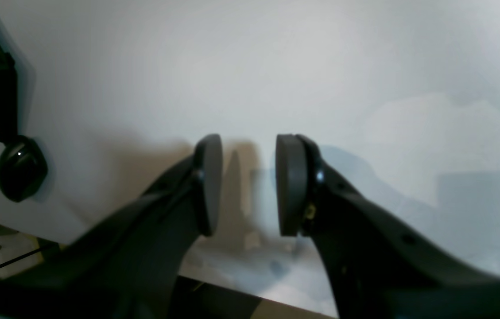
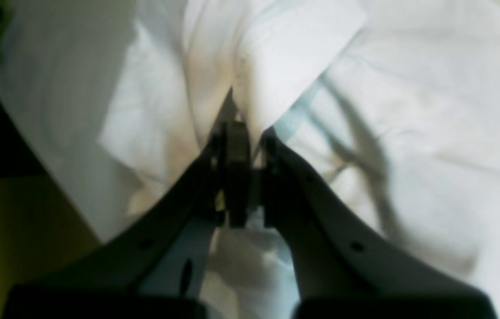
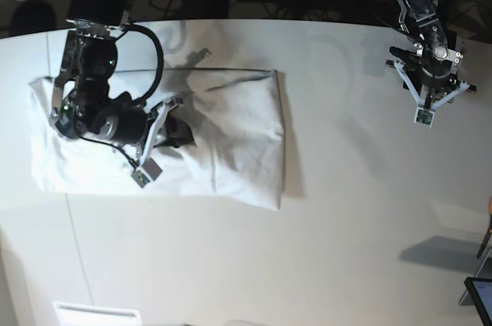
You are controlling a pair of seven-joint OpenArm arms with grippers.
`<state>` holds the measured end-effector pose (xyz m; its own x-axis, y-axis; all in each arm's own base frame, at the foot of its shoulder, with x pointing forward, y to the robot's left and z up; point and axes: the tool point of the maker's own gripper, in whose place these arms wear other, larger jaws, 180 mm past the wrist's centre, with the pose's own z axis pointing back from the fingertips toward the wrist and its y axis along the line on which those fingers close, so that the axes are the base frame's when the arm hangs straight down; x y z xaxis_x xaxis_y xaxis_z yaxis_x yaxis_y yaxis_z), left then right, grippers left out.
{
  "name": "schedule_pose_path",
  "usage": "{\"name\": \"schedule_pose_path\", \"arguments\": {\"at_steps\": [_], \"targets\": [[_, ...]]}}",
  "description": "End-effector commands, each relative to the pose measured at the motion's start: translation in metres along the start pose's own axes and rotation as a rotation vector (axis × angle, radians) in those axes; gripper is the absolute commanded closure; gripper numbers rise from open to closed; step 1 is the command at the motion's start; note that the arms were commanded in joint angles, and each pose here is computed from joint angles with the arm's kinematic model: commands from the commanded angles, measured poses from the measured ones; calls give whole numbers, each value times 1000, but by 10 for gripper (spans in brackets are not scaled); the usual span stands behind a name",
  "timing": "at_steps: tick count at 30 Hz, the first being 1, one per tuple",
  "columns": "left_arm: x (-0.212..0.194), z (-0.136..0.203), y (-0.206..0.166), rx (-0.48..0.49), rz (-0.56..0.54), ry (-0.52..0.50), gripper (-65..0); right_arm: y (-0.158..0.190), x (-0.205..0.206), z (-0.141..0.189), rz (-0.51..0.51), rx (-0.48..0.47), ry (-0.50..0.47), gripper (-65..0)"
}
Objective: Fold the T-shirt properly
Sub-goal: 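Drag the right gripper across the folded shirt to flatten it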
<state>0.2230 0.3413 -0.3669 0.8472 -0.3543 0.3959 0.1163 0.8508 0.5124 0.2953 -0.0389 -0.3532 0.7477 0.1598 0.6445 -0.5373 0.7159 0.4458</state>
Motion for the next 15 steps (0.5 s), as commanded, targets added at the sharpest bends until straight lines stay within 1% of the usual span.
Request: {"name": "schedule_pose_path", "arguments": {"at_steps": [1, 4, 7, 10, 12, 15], "targets": [[8, 3, 10, 29, 0, -25, -205, 6, 15, 4, -16, 27, -60, -3], [8, 3, 10, 29, 0, -25, -205, 14, 18, 5, -115, 78, -96, -3], [8, 3, 10, 29, 0, -25, -205, 5, 17, 9, -154, 55, -98, -3], [8, 3, 11, 30, -1, -25, -205, -6, 20, 18, -156, 27, -119, -3], [8, 3, 11, 30, -1, -25, -205, -18, 19, 26, -183, -4, -138, -3], [8, 3, 11, 30, -1, -25, -205, -29, 11, 35, -220, -33, -136, -3]]}}
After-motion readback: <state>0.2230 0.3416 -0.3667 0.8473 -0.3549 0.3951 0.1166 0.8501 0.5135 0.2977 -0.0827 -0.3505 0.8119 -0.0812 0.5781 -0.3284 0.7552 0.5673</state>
